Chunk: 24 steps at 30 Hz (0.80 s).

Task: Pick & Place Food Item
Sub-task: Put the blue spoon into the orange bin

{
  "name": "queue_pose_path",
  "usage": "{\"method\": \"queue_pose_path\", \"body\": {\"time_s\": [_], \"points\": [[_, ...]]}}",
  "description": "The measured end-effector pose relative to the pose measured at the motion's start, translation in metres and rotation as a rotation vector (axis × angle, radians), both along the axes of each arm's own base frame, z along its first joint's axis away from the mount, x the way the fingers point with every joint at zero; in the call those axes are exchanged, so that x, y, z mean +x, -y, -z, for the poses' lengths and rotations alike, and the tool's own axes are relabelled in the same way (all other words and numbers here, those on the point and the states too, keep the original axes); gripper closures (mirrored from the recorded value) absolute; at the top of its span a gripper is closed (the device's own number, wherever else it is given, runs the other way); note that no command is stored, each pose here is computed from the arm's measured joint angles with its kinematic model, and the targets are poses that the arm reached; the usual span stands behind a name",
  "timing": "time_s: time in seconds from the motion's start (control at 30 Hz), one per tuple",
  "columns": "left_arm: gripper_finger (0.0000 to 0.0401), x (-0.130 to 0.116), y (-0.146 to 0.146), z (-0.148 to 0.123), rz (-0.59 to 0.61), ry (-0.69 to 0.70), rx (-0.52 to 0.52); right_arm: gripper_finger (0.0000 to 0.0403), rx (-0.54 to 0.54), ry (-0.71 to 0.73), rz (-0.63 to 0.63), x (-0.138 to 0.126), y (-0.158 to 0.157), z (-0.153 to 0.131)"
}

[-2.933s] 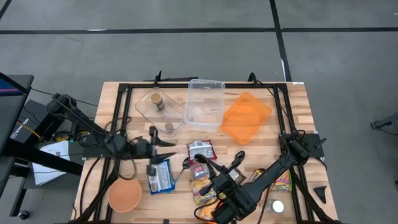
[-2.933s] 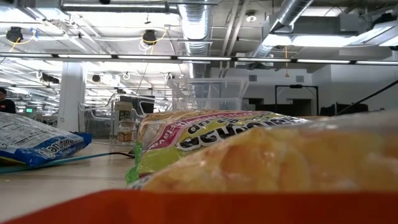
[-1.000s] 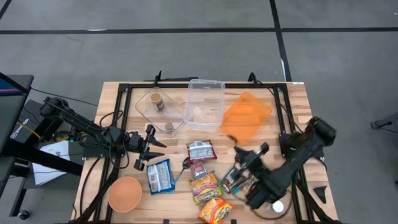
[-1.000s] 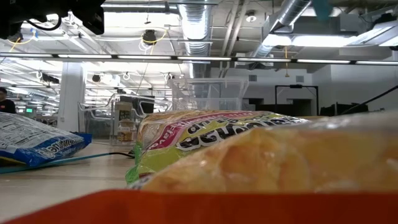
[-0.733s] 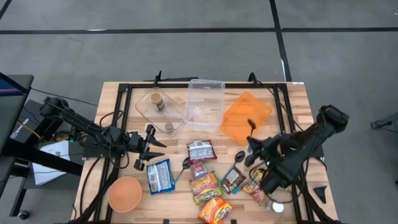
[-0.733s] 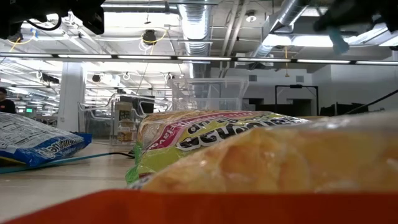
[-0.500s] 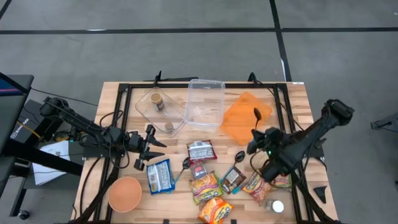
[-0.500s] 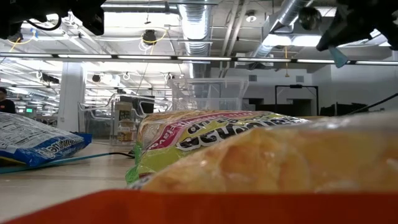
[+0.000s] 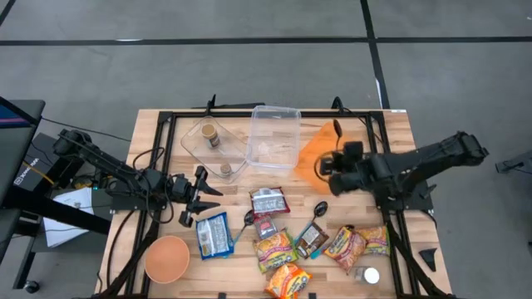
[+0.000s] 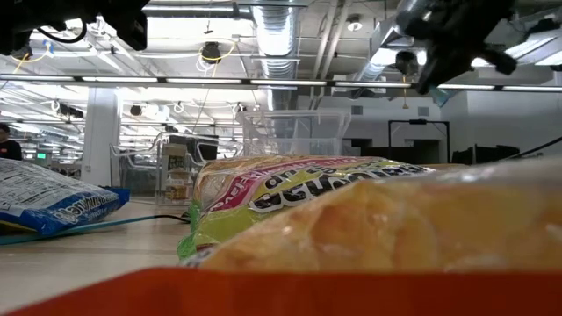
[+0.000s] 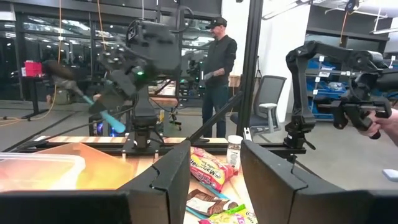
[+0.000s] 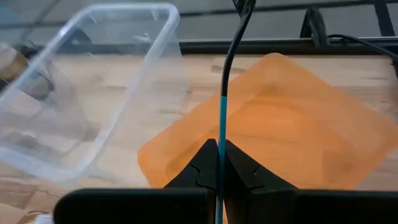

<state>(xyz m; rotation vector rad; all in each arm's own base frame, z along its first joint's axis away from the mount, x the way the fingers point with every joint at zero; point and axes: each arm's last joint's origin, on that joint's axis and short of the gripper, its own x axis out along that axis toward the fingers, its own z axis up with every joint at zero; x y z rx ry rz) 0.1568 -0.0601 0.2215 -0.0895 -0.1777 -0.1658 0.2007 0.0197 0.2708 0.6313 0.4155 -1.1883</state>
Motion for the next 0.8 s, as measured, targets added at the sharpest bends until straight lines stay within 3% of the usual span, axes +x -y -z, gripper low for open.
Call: {"method": "queue_pose_path", "body": {"time_s": [0.27, 0.5, 0.8], "points": [[0.0266, 0.0, 0.0, 0.0, 0.003, -0.003, -0.013, 0.0402, 0.128, -0.164, 0.076, 0.006, 0.047, 0.01], [0.0266, 0.0, 0.0, 0.0, 0.004, -0.005, -0.012, 0.0402, 0.205, -0.148, 0.075, 0.017, 0.072, 0.014], [0.0266, 0.0, 0.0, 0.002, 0.012, -0.022, -0.027, 0.0401, 0.328, -0.281, 0.125, 0.033, 0.099, 0.049]]}}
